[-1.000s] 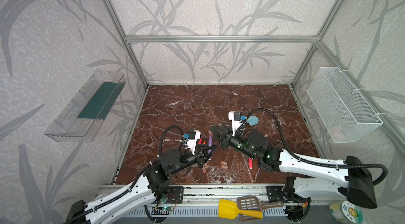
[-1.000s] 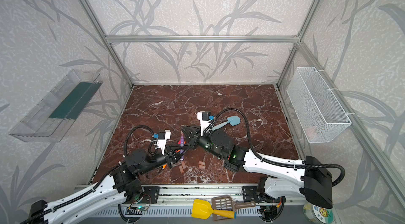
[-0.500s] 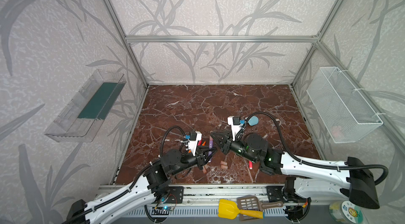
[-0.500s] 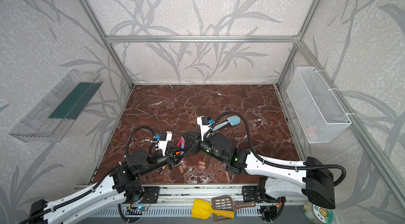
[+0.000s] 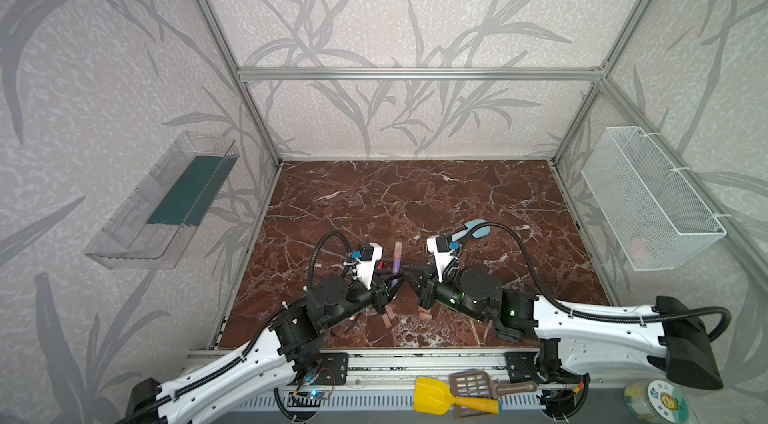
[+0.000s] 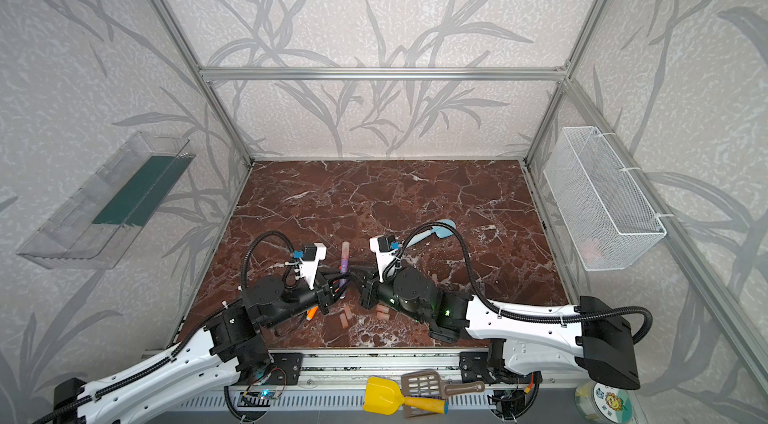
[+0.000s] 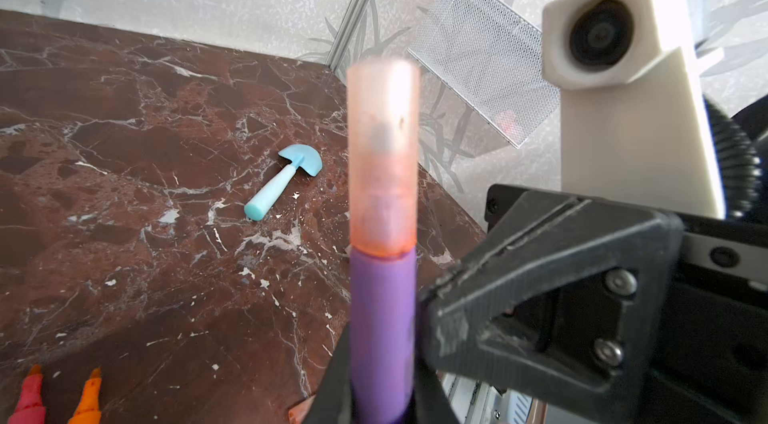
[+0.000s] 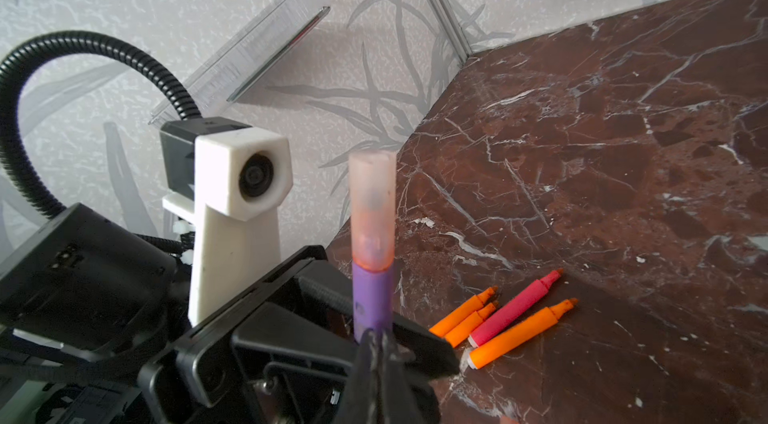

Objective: Insert the pens into the pen caps
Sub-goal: 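Lower the cap onto the purple marker tip held by the left gripper, then open the right gripper and draw it back, then reach to press the cap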

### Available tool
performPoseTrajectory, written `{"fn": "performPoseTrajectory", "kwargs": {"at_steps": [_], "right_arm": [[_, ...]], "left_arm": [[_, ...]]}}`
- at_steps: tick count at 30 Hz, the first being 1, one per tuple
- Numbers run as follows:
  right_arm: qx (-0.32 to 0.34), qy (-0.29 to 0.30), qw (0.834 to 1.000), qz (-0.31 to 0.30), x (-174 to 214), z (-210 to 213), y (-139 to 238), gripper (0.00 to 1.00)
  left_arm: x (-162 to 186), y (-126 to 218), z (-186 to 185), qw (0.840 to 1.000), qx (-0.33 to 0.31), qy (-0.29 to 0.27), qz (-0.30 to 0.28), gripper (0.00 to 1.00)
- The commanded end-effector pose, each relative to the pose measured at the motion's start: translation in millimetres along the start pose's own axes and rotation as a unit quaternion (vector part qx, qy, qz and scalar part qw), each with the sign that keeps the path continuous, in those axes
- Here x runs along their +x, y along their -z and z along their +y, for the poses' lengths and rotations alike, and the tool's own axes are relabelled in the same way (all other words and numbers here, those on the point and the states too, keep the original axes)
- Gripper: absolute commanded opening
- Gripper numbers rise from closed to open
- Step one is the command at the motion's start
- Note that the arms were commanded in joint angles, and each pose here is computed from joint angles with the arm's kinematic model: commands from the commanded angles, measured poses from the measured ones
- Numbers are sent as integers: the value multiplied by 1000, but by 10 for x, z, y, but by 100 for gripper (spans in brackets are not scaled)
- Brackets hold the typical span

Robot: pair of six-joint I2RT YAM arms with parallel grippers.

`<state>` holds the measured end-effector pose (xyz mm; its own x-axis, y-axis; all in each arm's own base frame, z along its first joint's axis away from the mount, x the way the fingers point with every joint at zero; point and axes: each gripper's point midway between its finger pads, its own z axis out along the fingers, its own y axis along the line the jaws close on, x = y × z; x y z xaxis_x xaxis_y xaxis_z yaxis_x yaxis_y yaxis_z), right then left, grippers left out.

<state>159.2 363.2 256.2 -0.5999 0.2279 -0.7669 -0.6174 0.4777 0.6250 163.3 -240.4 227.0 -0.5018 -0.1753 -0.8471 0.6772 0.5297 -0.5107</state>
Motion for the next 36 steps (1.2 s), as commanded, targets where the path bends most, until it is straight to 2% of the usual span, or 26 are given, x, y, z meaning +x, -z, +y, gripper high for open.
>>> {"fn": "performPoseTrajectory", "kwargs": {"at_steps": [1, 4, 7, 16, 22, 24, 29, 36], "right_arm": [[24, 12, 1000, -11, -46, -72, 25, 12], [41, 21, 998, -42, -200, -129, 168, 29], [44, 51, 995, -77, -410, -111, 371, 39], [57, 111, 985, -116, -737, -34, 625, 44], [65, 131, 978, -147, -867, -17, 626, 55], [48, 137, 980, -138, -874, 67, 595, 60], [34, 128, 984, -115, -909, 188, 545, 66], [17, 107, 989, -98, -870, 270, 333, 67]], "left_arm": [[-253, 41, -134, 999, 16, -22, -37, 0], [-260, 50, -130, 999, 14, -31, -38, 0], [-290, 80, -61, 998, -13, -44, -36, 0], [-424, 233, -76, 996, -28, -74, -49, 0], [-410, 270, -123, 995, -15, -85, -48, 0], [-394, 255, -136, 995, -8, -85, -47, 0], [-362, 156, -227, 996, 12, -81, -23, 0], [-286, 47, -253, 997, 29, -67, -13, 0]]}}
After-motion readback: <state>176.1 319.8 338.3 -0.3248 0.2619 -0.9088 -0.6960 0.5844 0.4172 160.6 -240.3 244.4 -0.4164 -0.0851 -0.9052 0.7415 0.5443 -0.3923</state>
